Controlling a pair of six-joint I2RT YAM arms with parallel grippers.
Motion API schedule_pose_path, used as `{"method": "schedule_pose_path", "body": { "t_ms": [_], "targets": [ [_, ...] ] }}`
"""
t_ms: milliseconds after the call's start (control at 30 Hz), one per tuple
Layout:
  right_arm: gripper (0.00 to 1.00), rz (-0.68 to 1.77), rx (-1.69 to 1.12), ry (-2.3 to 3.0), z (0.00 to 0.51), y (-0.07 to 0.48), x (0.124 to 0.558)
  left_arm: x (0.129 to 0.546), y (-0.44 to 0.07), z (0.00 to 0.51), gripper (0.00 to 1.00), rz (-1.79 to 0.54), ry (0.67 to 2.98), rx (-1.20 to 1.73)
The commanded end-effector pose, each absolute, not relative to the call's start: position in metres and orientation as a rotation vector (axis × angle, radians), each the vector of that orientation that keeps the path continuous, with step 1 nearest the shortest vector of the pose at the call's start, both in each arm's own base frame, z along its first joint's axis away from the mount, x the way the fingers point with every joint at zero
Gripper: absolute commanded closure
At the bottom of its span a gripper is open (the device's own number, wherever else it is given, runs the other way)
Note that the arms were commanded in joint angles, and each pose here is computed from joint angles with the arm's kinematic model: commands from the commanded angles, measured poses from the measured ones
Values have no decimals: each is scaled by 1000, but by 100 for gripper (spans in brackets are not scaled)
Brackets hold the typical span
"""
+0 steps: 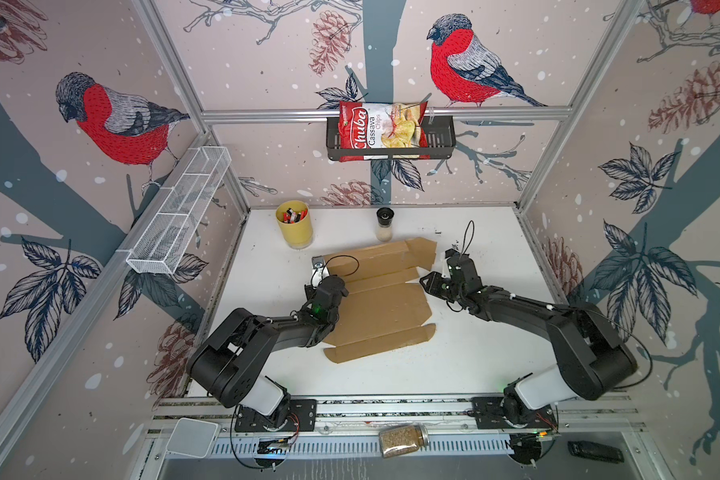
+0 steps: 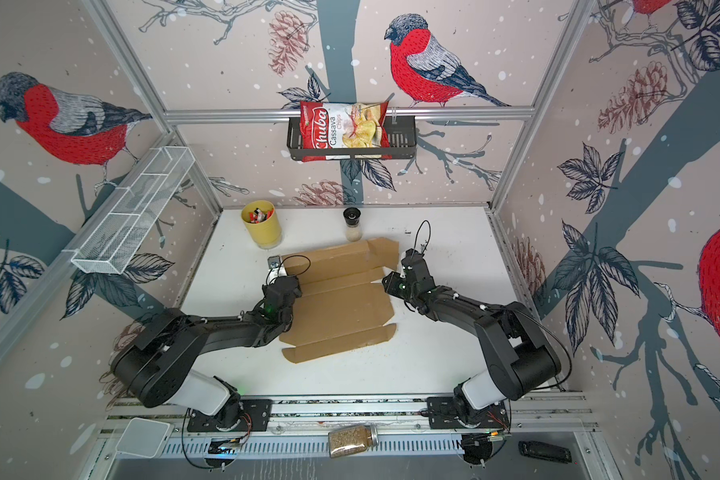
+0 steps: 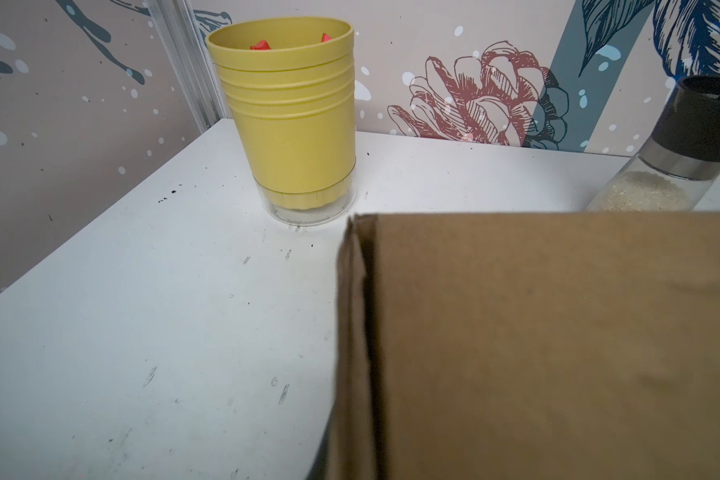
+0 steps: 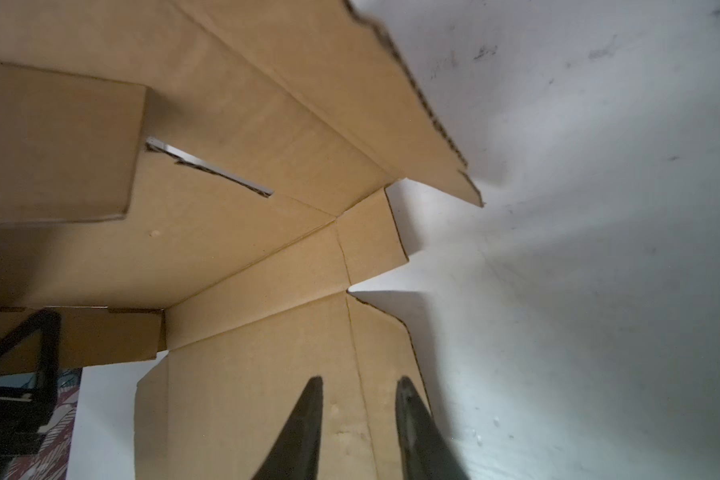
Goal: Fold the paper box
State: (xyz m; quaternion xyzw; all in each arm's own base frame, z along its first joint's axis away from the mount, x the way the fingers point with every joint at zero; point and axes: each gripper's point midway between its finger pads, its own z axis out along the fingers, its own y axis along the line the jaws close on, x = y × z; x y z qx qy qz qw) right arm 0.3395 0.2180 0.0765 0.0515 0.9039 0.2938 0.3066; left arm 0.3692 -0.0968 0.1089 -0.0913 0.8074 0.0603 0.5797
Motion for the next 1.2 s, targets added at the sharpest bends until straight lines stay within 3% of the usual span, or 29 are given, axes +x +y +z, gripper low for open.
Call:
{"method": "schedule_pose_path", "body": {
  "t_ms": [0, 533, 1167],
  "targets": [
    [66, 737, 170, 2299, 82, 217, 360, 371, -98, 105, 92, 131, 1907, -203],
    [61, 616, 103, 2332, 41, 227, 385, 374, -100, 100, 93, 109, 1930, -190],
    [65, 807, 40, 2229, 73, 250, 377, 373, -100, 93, 93, 104, 1943, -192]
  ]
}}
